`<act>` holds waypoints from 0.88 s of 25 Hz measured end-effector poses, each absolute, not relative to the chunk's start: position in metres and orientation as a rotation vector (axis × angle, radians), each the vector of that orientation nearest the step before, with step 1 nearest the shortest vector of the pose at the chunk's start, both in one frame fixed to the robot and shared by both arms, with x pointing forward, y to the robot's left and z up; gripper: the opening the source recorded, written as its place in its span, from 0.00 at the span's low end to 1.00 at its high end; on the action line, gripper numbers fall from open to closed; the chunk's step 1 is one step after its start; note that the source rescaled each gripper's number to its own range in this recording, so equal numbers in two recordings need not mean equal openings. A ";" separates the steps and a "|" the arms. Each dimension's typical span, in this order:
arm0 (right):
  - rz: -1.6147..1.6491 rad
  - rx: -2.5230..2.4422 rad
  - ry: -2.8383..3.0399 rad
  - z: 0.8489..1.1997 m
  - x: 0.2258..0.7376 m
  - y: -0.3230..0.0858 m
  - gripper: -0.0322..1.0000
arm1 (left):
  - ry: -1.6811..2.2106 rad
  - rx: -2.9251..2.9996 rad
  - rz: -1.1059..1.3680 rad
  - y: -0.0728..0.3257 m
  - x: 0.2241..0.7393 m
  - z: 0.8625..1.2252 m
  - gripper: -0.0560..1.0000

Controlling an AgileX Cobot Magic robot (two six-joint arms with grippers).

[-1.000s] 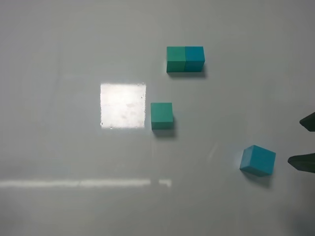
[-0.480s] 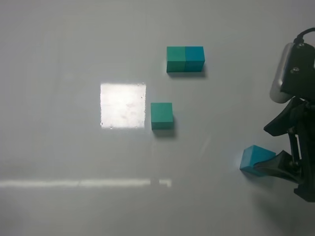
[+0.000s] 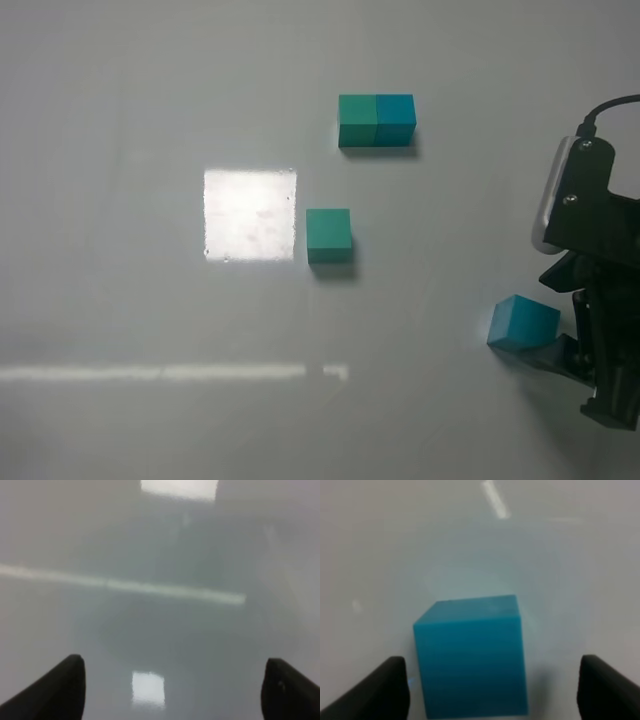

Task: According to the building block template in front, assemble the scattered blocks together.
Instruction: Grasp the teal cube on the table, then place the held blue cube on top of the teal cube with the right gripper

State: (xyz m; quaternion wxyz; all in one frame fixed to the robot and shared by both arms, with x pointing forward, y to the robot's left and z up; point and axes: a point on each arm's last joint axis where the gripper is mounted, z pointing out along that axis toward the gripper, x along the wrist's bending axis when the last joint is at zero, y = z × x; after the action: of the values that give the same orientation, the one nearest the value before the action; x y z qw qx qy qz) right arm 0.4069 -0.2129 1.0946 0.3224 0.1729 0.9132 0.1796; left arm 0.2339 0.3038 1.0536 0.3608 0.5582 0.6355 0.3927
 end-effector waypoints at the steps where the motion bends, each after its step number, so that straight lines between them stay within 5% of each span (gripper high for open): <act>1: 0.467 0.454 2.402 1.092 0.407 -0.213 0.83 | 1.638 1.439 1.012 0.304 0.234 1.054 0.87; 4: 0.449 0.456 2.423 1.083 0.405 -0.214 0.80 | 1.638 1.439 1.012 0.304 0.234 1.054 0.87; 7: 0.455 0.452 2.421 1.080 0.405 -0.214 0.65 | 1.638 1.439 1.012 0.304 0.234 1.054 0.87; 11: 0.476 0.455 2.410 1.080 0.406 -0.212 0.03 | 1.638 1.439 1.012 0.304 0.234 1.054 0.87; 22: 0.497 0.421 2.430 1.110 0.404 -0.210 0.03 | 1.638 1.439 1.012 0.304 0.234 1.054 0.87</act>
State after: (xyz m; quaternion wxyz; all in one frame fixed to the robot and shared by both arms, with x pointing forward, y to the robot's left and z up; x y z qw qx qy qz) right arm 0.4039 -0.2103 1.1097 0.3077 0.1593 0.9191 0.1878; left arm 0.2339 0.3038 1.0536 0.3608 0.5582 0.6355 0.3927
